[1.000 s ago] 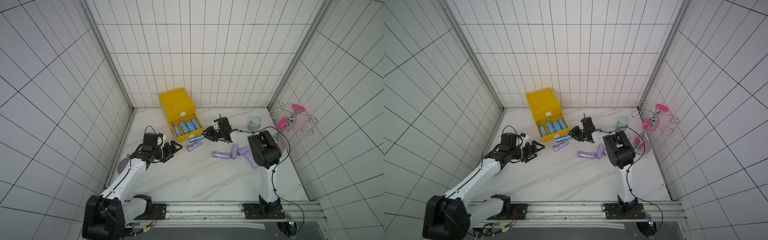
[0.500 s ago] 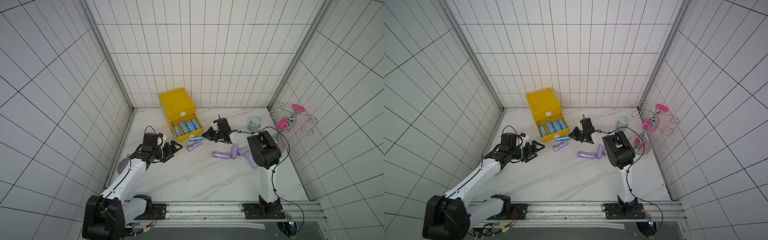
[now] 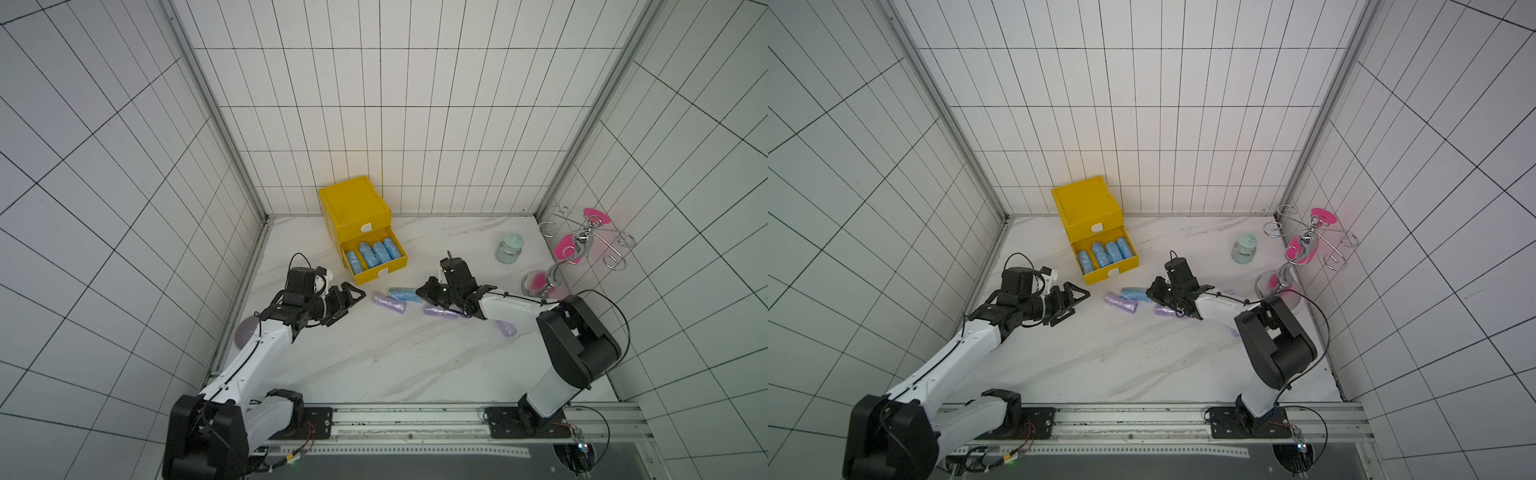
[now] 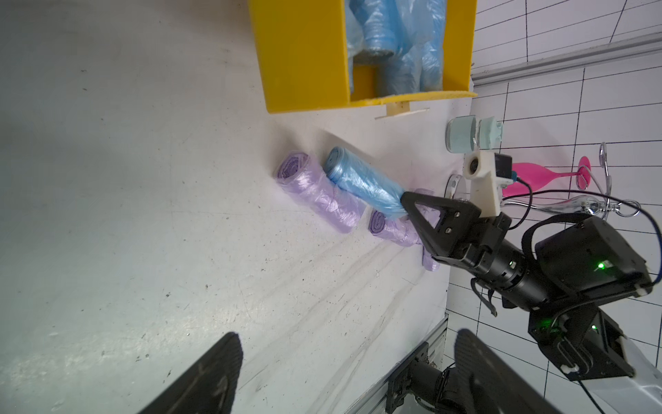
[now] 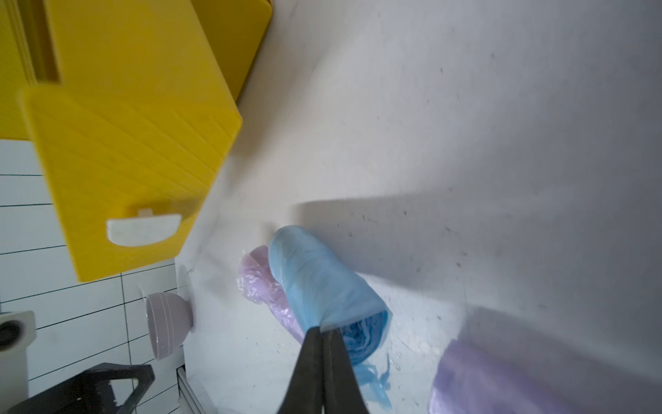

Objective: Sort the rolls of trash bags by color and place them into the drawer
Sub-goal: Move the roll of trash bags to the center of the board, then pick up the roll of trash bags from the center of the board.

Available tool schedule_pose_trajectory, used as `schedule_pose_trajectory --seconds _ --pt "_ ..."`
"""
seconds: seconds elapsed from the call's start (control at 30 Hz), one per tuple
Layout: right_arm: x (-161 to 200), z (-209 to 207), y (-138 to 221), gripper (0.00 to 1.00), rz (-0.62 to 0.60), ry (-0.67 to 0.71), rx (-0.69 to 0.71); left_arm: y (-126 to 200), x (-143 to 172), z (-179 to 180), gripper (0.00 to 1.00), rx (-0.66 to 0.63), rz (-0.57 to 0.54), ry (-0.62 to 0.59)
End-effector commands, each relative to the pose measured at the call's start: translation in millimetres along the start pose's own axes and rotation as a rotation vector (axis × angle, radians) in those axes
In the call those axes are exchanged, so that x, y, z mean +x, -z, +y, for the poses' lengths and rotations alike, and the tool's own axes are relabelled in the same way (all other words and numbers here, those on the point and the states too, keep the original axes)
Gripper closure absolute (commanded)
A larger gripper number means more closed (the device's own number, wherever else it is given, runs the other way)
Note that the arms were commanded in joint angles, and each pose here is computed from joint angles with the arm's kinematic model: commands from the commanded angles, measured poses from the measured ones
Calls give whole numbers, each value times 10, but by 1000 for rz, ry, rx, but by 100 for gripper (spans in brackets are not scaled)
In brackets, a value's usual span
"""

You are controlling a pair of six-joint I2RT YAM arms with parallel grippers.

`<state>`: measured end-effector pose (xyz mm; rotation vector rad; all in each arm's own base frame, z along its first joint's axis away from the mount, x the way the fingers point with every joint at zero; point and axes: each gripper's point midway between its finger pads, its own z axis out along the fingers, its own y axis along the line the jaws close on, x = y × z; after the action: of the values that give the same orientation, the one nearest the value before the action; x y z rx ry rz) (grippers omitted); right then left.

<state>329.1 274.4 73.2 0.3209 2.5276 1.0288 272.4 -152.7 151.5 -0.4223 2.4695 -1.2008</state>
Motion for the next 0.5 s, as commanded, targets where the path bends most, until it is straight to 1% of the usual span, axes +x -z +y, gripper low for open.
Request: schedule_pose_trajectory --seconds 0.0,0.03,0.07,0.17,0.2,0.27,0.33,0.4,0.47 --pt "272 -83 -2 92 -13 -11 39 19 24 -56 8 24 -8 -21" --pt "354 -74 -6 89 -6 -5 39 22 30 -62 8 25 -8 -23" --pt "438 -68 -5 84 2 1 41 31 35 -65 8 27 -10 -22" --pt "630 -61 49 61 13 44 65 61 57 -76 8 30 -14 -25" --pt "669 -61 87 56 12 64 78 75 64 -78 8 30 -16 -26" --pt "705 -32 179 50 4 114 93 97 73 -86 8 31 -21 -30" --pt "719 34 277 46 -3 200 101 112 84 -84 8 30 -24 -31" --pt "715 146 356 43 10 330 102 114 98 -72 8 28 -24 -32" --pt "708 255 384 39 44 459 101 113 114 -41 8 19 -23 -31"
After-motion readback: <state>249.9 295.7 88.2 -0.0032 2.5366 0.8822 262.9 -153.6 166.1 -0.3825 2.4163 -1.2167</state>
